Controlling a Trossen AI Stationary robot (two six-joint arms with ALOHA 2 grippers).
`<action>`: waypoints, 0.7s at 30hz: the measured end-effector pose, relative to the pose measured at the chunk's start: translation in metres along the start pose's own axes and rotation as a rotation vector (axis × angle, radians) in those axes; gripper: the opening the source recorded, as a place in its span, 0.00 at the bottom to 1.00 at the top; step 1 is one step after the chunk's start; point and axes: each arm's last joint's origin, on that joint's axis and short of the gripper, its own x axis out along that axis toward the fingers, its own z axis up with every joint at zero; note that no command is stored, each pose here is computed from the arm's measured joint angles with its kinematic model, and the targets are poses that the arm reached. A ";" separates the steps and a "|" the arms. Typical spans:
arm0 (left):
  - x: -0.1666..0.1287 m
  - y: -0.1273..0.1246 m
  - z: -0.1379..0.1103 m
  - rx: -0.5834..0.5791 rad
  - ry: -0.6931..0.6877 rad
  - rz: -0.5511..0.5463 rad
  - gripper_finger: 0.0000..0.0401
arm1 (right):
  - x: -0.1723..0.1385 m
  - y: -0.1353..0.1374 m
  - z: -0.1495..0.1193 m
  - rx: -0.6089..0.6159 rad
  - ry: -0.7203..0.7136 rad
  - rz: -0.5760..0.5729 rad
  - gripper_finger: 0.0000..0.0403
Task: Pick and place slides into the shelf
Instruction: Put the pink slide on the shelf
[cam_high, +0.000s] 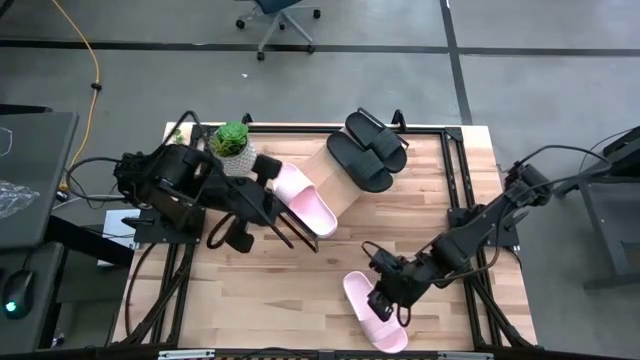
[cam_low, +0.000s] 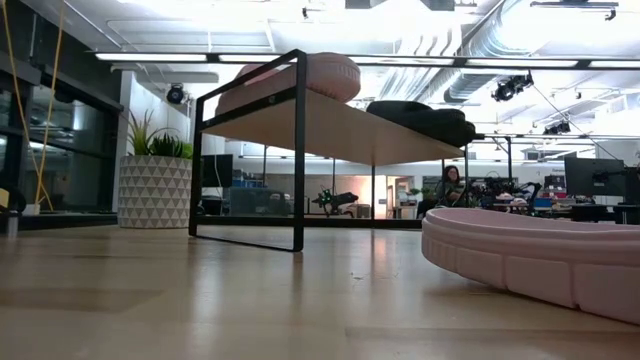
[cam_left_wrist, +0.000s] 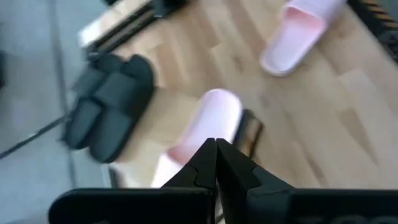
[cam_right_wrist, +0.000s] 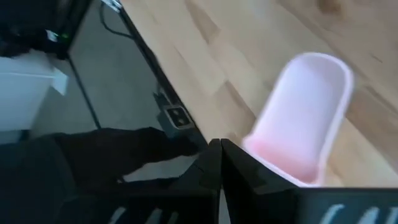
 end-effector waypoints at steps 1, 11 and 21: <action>0.002 -0.001 0.001 0.003 -0.002 -0.029 0.00 | -0.003 -0.002 -0.001 -0.005 0.005 -0.014 0.00; 0.048 -0.019 0.029 0.016 -0.039 -0.293 0.00 | -0.041 -0.028 -0.013 -0.093 -0.020 -0.243 0.00; 0.110 -0.038 0.057 -0.093 -0.032 -0.404 0.00 | -0.087 -0.036 -0.033 -0.215 -0.114 -0.212 0.00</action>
